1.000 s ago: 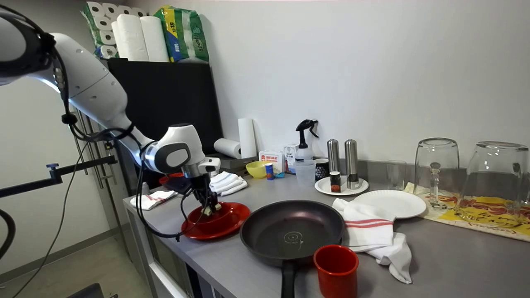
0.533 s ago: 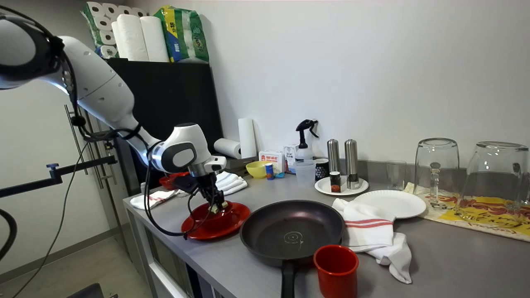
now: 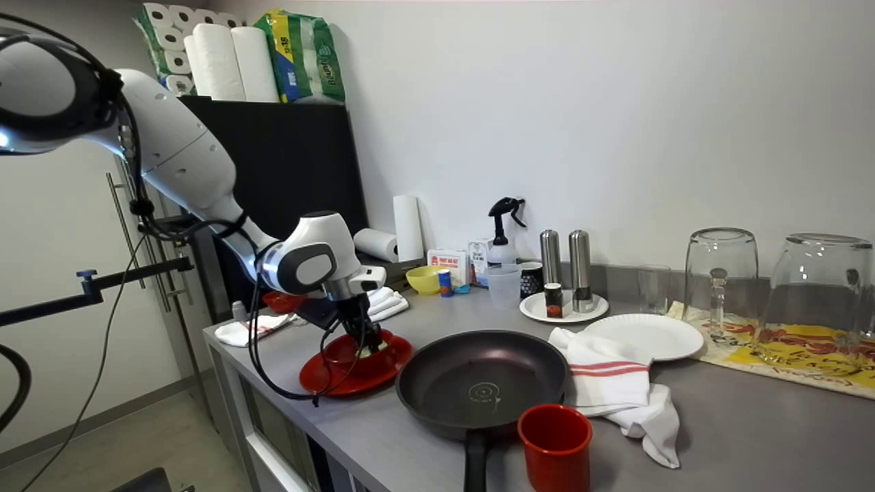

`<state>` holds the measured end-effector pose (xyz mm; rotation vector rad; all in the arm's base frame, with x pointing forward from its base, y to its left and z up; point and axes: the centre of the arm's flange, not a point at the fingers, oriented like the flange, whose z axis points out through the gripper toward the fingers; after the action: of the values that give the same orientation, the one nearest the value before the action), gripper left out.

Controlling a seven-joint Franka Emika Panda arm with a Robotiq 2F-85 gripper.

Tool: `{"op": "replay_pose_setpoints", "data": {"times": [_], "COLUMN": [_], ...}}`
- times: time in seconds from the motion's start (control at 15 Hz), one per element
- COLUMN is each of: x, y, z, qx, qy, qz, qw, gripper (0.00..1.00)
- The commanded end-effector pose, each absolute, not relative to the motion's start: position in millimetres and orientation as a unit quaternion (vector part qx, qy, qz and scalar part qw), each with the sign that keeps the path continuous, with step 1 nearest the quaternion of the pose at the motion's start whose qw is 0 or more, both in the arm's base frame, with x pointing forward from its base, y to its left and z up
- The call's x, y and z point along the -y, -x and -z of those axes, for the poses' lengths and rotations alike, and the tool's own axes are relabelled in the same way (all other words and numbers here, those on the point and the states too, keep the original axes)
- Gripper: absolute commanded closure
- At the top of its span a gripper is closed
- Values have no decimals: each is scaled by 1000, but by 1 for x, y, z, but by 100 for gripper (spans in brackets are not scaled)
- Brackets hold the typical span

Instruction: Wipe inside the red bowl with the sponge

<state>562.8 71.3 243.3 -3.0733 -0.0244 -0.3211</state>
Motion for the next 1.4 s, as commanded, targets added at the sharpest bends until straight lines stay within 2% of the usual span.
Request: {"op": "replay_pose_setpoints", "data": {"times": [0.0,0.47,1.33], "x": [-55,-33,-14], "y": [-573,-570,-563], "z": [-236,-237,-255], "qx": [-7,-13,64], "qy": [994,994,988], "qz": [109,107,122], "qw": [14,-1,-75], "gripper": [75,75,75]}}
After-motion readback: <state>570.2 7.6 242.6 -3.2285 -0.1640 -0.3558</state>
